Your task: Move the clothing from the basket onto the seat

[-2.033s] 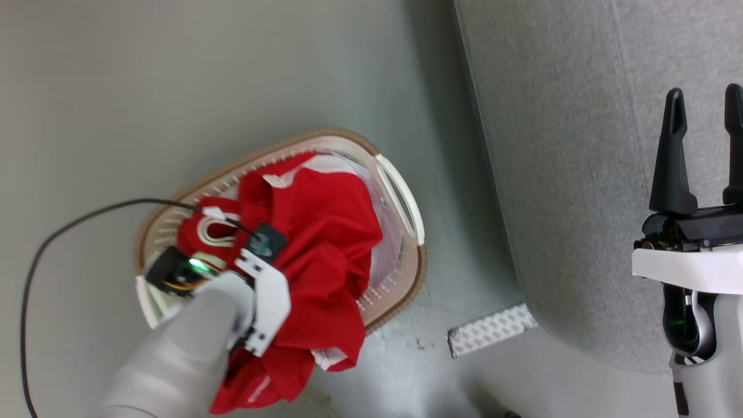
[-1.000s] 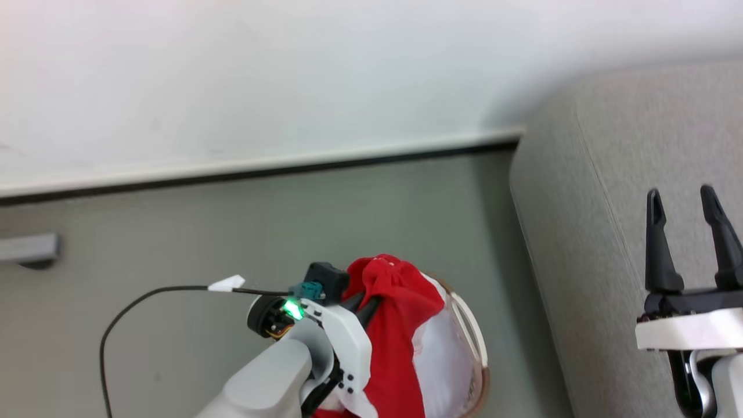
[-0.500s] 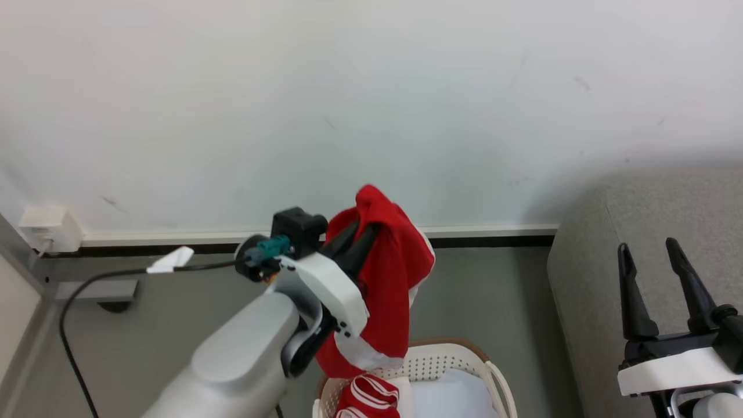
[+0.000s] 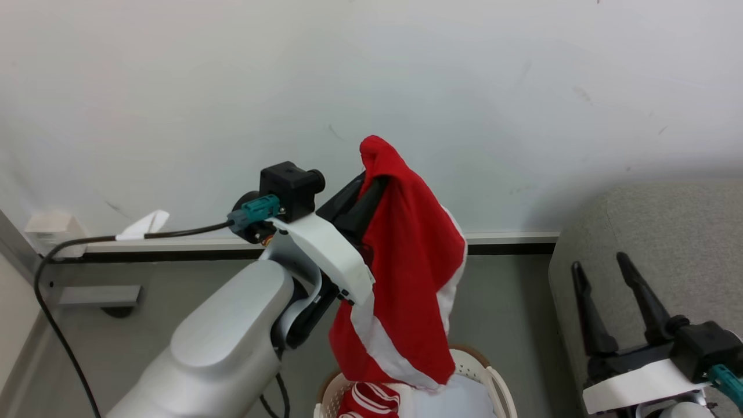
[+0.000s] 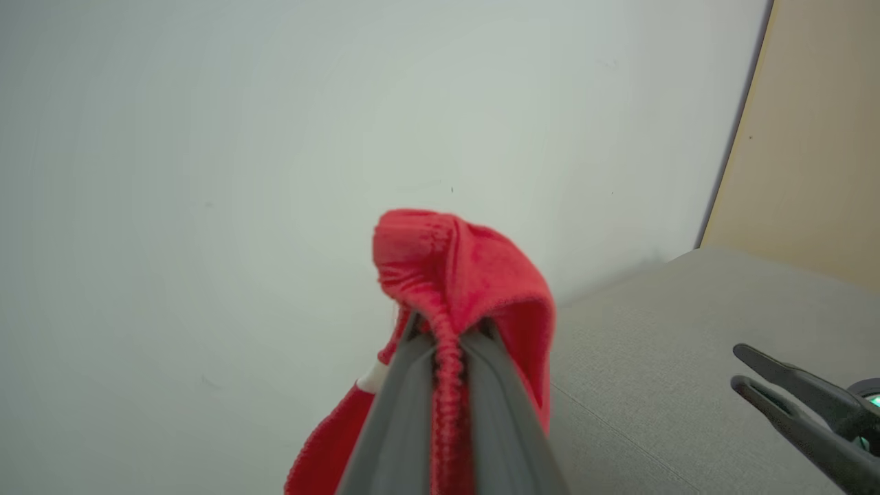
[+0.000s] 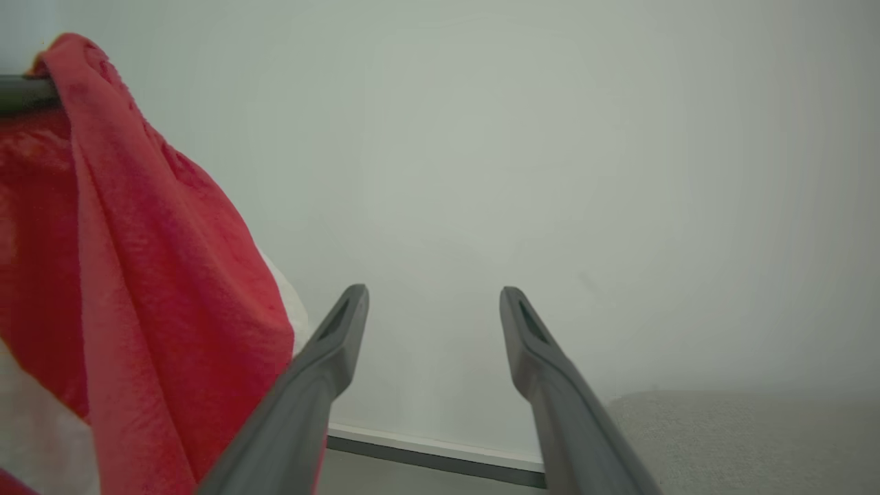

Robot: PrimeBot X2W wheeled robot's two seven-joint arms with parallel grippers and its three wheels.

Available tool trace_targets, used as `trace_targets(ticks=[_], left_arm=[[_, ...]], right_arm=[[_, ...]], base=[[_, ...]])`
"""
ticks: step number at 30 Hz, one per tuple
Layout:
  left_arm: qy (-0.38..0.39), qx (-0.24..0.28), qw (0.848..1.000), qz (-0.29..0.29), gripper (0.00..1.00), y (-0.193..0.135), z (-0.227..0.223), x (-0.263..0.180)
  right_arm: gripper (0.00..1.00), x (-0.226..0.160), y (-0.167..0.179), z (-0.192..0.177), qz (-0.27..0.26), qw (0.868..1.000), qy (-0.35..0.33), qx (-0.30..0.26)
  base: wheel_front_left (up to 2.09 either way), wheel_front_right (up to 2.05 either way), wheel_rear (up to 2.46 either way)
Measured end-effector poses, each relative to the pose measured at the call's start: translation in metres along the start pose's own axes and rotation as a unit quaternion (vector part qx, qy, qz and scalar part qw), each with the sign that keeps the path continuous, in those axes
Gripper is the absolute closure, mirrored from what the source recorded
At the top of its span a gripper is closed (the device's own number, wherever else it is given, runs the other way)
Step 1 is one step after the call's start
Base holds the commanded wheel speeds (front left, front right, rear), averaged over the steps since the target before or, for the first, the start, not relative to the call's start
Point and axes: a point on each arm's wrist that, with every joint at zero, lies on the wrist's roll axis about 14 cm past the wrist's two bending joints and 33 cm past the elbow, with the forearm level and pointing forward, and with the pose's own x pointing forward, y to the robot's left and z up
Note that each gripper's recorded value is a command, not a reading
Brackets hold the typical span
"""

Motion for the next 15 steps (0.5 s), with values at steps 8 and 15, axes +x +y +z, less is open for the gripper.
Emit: trace_targets(ticks=[8, 15], left_arm=[[0.014, -0.004, 1.000, -0.002, 1.00, -0.003, -0.008, -0.003], [0.019, -0.009, 1.000, -0.009, 1.00, -0.009, -0.012, -0.003]], right_arm=[[0.00, -0.007, 0.072, -0.017, 0.129, 0.991, 0.033, 0.026], [0.00, -0.007, 0.121, -0.027, 0.204, 0.975, 0.057, 0.068]], base=[[0.00, 0.00, 0.00], [0.00, 0.00, 0.00]])
